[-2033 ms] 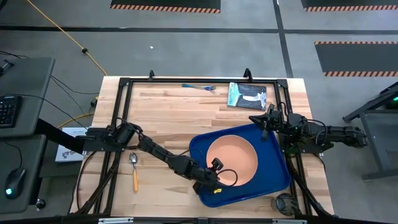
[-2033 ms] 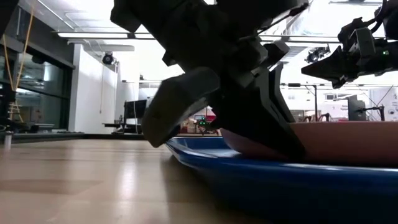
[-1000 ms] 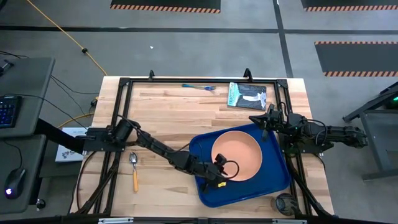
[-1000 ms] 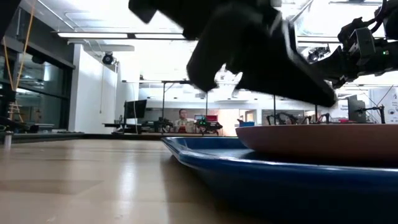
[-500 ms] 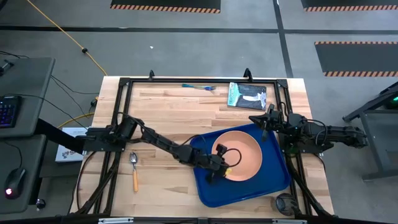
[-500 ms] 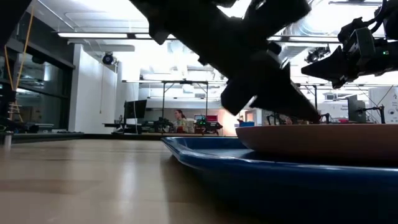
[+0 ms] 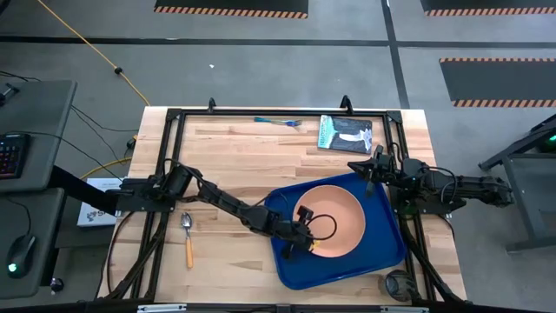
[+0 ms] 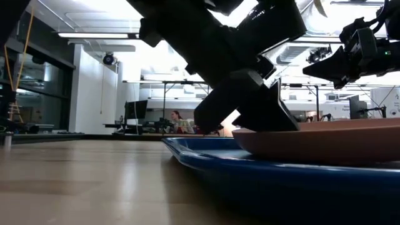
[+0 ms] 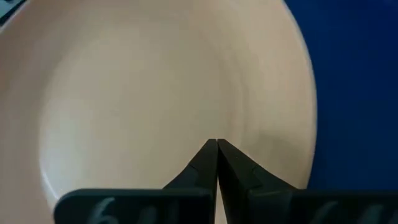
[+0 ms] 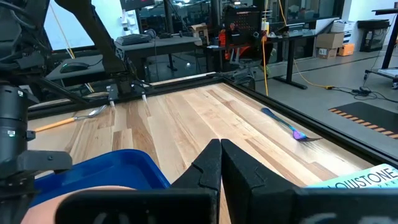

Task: Pick and place plate/cup/fork/spoon on tray
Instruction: Put the orange plate on the blue table tray, then put the blue glass on the blue table tray to the top right of the orange plate

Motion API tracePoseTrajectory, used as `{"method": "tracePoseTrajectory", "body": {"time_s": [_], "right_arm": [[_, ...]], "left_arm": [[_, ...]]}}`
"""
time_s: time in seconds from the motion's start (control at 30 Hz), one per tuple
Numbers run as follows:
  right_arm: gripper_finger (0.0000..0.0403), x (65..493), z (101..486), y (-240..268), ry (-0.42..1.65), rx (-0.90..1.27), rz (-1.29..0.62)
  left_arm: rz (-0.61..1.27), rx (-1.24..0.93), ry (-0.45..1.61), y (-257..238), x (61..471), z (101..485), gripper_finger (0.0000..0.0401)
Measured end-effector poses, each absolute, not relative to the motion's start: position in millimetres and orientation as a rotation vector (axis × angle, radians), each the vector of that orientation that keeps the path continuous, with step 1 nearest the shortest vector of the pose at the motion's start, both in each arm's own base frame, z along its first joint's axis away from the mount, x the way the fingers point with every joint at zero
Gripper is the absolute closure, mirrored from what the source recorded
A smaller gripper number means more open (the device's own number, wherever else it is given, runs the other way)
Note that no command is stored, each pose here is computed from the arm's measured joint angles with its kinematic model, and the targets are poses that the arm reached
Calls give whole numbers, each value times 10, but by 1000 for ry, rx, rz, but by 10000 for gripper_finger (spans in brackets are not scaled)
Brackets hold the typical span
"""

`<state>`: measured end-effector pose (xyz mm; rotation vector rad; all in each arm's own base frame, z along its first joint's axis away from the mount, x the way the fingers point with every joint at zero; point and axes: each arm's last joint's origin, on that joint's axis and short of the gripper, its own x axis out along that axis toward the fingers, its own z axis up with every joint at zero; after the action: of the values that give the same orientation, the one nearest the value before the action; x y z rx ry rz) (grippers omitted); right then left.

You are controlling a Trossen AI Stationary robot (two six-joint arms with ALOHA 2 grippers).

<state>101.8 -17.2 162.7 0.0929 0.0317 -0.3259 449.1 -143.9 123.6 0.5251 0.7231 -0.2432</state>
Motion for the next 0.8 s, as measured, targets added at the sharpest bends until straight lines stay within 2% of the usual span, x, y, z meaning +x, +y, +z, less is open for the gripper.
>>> {"method": "tracePoseTrajectory", "body": {"time_s": [0.37, 0.67, 0.8], "right_arm": [[400, 1018, 1627, -172, 32, 93, -326], [400, 1018, 1627, -172, 32, 93, -326], [400, 1018, 1627, -172, 32, 93, -326]], "left_arm": [[-310, 498, 691, -1510, 4523, 1327, 401], [-80, 684, 627, -1321, 4563, 1849, 401], [33, 623, 657, -964, 4437, 2163, 401]]}}
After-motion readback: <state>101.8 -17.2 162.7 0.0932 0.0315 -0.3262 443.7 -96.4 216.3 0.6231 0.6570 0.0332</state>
